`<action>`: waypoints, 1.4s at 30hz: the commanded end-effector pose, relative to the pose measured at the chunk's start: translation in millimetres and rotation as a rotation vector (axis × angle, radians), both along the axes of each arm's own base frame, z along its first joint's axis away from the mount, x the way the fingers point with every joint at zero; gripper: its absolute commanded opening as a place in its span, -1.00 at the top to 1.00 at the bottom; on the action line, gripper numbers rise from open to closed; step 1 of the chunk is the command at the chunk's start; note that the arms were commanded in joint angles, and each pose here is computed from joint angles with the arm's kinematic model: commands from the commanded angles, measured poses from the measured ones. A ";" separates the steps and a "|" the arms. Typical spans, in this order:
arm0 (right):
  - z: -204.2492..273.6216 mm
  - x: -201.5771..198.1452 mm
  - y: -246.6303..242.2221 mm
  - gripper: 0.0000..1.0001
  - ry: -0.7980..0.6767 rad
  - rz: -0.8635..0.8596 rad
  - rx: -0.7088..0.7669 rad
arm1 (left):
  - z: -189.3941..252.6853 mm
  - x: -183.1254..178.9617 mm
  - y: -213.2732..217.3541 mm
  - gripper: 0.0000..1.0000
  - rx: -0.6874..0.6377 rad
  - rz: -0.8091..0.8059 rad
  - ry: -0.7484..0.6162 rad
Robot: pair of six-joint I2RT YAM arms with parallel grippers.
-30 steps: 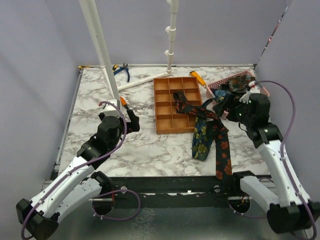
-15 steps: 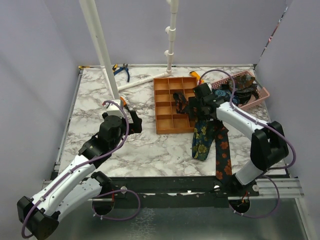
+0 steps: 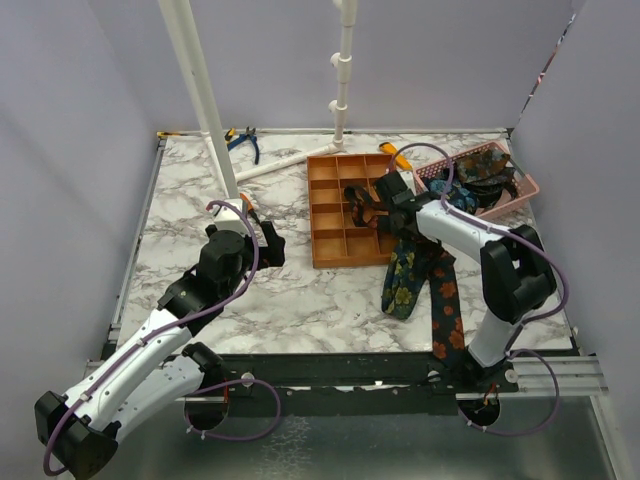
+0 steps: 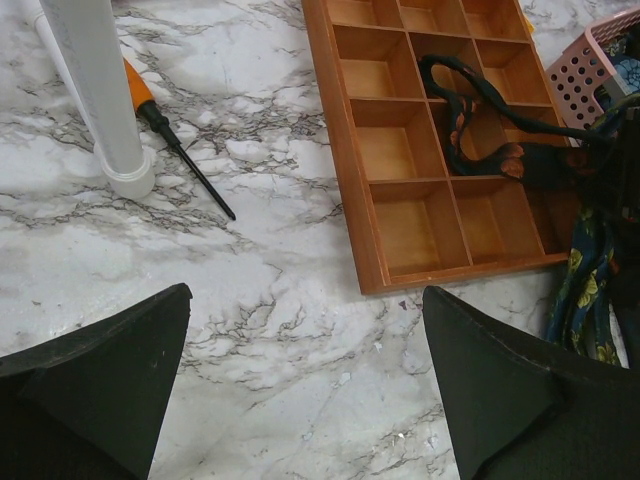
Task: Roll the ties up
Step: Pick up the tie at the center of the board.
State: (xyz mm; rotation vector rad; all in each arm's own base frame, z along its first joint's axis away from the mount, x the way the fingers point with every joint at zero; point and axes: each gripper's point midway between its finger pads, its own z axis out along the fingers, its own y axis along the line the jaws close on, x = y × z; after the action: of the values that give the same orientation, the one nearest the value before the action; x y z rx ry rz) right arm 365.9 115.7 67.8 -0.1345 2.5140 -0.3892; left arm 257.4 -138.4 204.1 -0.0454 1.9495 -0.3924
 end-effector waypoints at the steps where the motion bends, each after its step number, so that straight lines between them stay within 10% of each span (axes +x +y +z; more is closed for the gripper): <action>1: 44.5 10.9 -6.8 0.94 -0.130 -0.050 0.002 | 1.9 -1.2 -3.4 -0.98 -0.007 -0.021 -0.010; 8: 152.4 -13.1 15.2 0.99 -0.337 0.068 0.295 | 2.6 -1.3 -2.1 -0.98 -0.009 -0.015 -0.014; 19: 302.5 -140.7 92.0 0.99 -0.516 0.727 0.901 | 14.8 -2.3 -6.2 -0.98 -0.046 -0.036 -0.051; 25: 336.1 -187.7 108.0 0.99 -0.548 0.914 1.104 | 59.1 -27.4 -49.9 -0.98 -0.247 -0.302 -0.171; 33: 307.1 -137.5 96.8 0.99 -0.562 0.556 1.137 | 81.2 -80.7 -120.0 -0.98 -0.536 -0.732 -0.136; 42: 270.7 -106.9 77.2 0.99 -0.533 0.226 1.135 | 47.1 -127.6 -172.9 -0.98 -0.372 -0.726 -0.190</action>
State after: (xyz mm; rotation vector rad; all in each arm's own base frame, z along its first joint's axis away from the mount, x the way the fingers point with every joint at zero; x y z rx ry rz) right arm 245.5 206.0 336.2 -0.0632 1.8416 0.9991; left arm 133.7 -295.8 248.4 0.4662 1.7111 -1.3139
